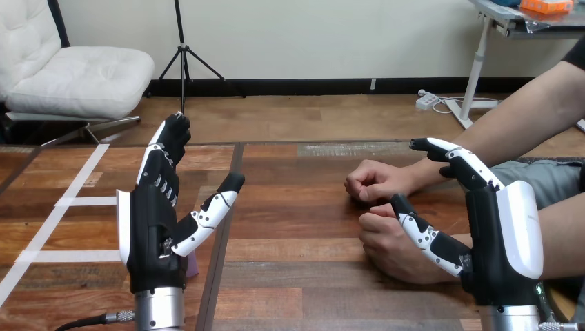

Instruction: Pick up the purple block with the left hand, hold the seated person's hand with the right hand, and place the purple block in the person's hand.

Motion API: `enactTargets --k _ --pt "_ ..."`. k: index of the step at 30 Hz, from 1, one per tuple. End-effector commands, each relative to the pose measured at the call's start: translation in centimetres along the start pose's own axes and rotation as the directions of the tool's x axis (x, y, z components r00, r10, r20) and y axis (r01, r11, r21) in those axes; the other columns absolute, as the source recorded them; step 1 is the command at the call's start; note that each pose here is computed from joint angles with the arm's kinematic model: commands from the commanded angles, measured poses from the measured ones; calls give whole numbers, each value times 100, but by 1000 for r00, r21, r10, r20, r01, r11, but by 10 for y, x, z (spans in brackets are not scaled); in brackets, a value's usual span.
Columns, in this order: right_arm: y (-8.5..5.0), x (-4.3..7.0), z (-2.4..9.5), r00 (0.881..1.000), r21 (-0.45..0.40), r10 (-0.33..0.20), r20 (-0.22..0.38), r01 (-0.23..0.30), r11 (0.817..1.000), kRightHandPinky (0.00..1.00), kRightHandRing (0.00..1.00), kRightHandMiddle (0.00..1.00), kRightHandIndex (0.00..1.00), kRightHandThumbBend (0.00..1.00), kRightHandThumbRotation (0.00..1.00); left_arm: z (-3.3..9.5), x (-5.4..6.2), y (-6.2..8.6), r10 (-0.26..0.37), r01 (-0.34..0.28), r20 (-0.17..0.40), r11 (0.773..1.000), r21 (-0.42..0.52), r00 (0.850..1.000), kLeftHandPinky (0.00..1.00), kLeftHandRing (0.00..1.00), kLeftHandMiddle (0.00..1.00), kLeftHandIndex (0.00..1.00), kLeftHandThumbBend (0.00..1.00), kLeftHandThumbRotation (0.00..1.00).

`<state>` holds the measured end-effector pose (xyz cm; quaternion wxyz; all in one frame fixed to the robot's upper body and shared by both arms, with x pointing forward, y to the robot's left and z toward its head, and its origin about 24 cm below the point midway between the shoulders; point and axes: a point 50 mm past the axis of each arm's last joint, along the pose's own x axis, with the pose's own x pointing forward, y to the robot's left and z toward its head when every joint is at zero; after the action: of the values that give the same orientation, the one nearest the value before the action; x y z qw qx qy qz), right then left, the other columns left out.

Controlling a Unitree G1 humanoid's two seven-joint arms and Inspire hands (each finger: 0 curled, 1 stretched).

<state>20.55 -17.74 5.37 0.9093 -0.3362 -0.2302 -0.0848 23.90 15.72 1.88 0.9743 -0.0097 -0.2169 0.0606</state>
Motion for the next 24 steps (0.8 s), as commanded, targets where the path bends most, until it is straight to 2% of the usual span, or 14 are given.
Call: enactTargets --k 1,13,24 --pt "-5 17 8 997 15 -56 62 55 998 66 74 77 73 45 13 10 11 -2 -19 19 75 1000 1 997 93 89 88 86 66 16" --pt "-5 16 8 997 16 -54 57 53 998 66 74 77 73 45 14 10 10 0 -23 21 77 999 25 997 93 89 88 86 66 17" --pt "-5 16 8 997 16 -51 55 50 999 65 73 77 73 45 14 13 13 9 -63 54 76 992 111 995 94 90 88 87 66 20"
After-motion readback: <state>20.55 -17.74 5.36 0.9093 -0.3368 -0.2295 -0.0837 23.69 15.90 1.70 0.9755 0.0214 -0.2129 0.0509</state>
